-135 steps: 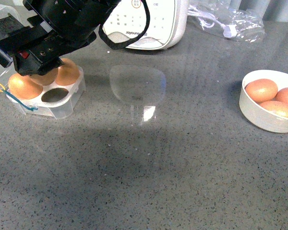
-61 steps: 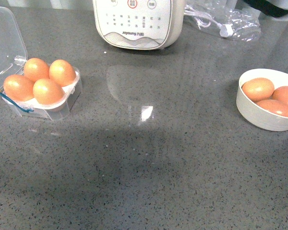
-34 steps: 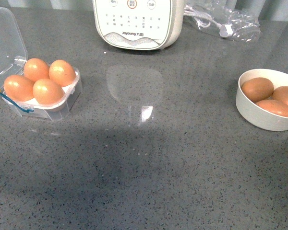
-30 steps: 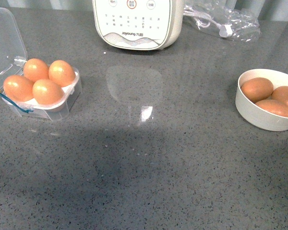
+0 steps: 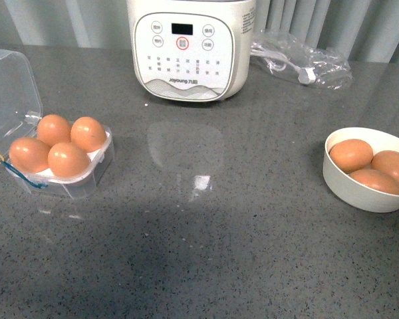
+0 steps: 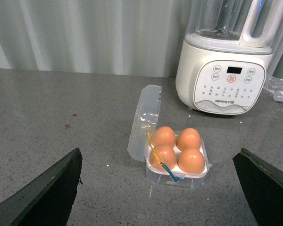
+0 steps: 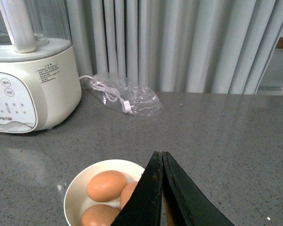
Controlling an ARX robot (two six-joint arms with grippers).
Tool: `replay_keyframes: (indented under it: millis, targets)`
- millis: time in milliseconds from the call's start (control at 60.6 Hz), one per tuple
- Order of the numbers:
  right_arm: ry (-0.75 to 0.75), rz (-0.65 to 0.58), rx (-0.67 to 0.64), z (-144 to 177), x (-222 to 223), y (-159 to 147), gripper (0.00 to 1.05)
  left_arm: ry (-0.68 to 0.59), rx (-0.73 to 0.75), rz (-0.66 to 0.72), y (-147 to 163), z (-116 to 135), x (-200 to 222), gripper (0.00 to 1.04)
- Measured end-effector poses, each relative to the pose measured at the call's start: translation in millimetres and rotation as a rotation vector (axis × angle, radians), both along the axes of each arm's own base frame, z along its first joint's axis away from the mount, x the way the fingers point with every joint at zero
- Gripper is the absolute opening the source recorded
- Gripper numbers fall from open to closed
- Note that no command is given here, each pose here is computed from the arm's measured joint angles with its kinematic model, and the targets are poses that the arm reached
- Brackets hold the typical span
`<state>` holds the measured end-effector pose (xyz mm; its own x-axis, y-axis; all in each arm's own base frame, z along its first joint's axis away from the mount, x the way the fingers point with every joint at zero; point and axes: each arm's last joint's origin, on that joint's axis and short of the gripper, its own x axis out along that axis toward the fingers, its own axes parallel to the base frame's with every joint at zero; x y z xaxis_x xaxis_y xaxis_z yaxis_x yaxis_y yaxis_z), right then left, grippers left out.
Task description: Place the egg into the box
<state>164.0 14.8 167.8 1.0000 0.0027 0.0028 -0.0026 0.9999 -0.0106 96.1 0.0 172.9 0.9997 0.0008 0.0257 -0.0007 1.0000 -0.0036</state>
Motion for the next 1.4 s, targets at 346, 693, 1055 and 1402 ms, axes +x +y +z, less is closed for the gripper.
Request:
replay_keyframes:
  millis: [346, 693, 1055, 1402]
  targets:
    - [0.018, -0.002, 0.000, -5.4, -22.3, -14.6, 0.03, 0.000, 0.000, 0.000, 0.0, 0.0, 0.0, 0.98]
    - [0.002, -0.002, 0.000, -1.1, -36.6, -14.6, 0.03, 0.000, 0.000, 0.000, 0.0, 0.0, 0.0, 0.98]
    - [-0.004, -0.001, 0.000, 0.4, -48.1, -14.6, 0.03, 0.000, 0.000, 0.000, 0.0, 0.0, 0.0, 0.98]
    - [-0.005, -0.001, 0.000, 0.0, -54.9, -14.6, 0.03, 0.000, 0.000, 0.000, 0.0, 0.0, 0.0, 0.98]
